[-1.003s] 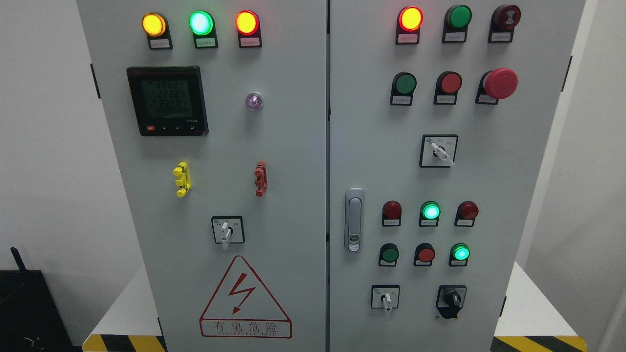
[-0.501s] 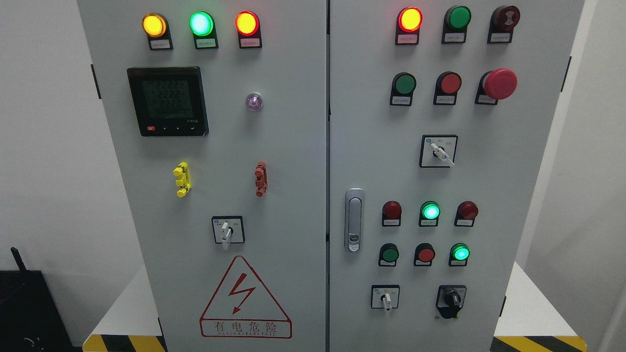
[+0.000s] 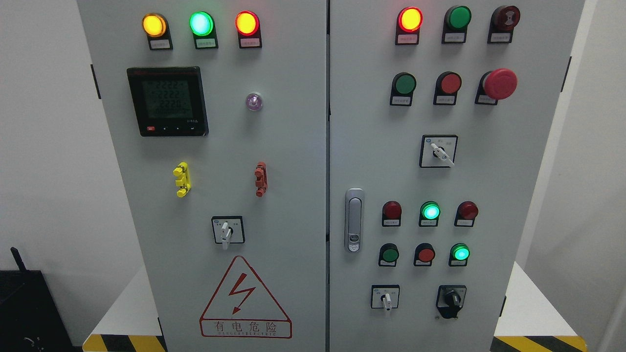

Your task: Turn on light switch 1

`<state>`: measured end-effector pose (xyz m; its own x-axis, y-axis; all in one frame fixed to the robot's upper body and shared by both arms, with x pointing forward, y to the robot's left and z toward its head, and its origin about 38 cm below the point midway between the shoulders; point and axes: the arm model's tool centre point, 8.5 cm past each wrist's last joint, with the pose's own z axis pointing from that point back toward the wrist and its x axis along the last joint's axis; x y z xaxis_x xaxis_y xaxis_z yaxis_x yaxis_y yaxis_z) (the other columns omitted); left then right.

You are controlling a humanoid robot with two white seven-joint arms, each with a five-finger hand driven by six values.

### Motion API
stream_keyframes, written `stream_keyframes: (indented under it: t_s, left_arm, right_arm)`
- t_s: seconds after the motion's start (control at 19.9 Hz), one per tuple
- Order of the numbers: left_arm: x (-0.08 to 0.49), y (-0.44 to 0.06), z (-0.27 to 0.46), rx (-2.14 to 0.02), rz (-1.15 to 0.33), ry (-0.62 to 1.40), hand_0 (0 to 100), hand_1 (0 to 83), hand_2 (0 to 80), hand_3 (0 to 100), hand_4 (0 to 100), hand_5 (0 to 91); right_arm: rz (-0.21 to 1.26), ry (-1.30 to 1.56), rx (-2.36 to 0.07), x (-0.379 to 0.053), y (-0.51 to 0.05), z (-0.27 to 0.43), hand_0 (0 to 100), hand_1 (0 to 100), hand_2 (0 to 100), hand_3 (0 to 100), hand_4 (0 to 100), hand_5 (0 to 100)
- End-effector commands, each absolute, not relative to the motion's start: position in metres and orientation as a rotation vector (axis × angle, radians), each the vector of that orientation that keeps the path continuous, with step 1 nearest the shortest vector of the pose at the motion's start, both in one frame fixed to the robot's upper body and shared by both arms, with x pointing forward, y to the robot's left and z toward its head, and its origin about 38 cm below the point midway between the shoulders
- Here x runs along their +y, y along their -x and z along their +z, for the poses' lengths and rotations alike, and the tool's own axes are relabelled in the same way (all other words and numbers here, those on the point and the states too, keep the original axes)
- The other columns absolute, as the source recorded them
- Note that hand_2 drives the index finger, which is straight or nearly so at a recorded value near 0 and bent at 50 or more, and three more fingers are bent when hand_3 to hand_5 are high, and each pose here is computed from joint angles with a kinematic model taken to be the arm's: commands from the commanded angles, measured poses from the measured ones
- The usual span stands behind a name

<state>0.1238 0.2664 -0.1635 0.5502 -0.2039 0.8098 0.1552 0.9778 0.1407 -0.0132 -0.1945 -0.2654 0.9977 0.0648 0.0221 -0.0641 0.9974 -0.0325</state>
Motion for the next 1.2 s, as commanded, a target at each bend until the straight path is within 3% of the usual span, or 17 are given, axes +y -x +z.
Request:
stream_keyframes:
  t_s: [0.0,0.05,0.2,0.35,0.5,0.75,0.85,1.15]
  left_arm:
    - [0.309,-0.205,-0.031,-1.477,-0.257,-0.21,30,36.0,13.6,36,51,23.9]
    - [0.309,-0.209,-0.021,-1.511,-0.248,-0.212,30,39.2,15.1,37,53,26.8]
    - [0.308,-0.222,0.013,-1.616,-0.198,-0.235,28,53.0,25.3,47,63,48.0]
    - [0.306,-0.228,0.052,-1.7,-0.21,-0.254,26,61.0,28.6,52,67,54.6]
    - [0.3,-0.238,0.102,-1.756,-0.164,-0.245,26,62.8,31.5,54,69,56.3]
    - [0.295,-0.26,0.143,-1.828,-0.106,-0.231,24,69.7,44.3,64,75,64.3]
    - [0.295,-0.27,0.152,-1.849,-0.091,-0.238,16,69.6,49.1,67,77,67.8]
    - [0.291,-0.304,0.182,-1.883,-0.027,-0.241,3,70.8,52.2,72,78,69.3]
  right_arm:
    - [0.04,0.031,-0.021,-0.194,0.013,-0.265,0,0,0,0,0,0]
    - [0.04,0.031,-0.021,-0.194,0.013,-0.265,0,0,0,0,0,0]
    - [0.04,0.031,-0.021,-0.194,0.013,-0.265,0,0,0,0,0,0]
    - [0.04,0.031,-0.023,-0.194,0.013,-0.265,0,0,0,0,0,0]
    - [0.04,0.031,-0.021,-0.194,0.013,-0.265,0,0,0,0,0,0]
    - [0.04,0.031,-0.021,-0.194,0.013,-0.265,0,0,0,0,0,0]
    - [0.04,0.031,-0.023,-0.194,0.013,-0.265,0,0,0,0,0,0]
    - [0.04,0.031,-0.023,-0.194,0.013,-0.265,0,0,0,0,0,0]
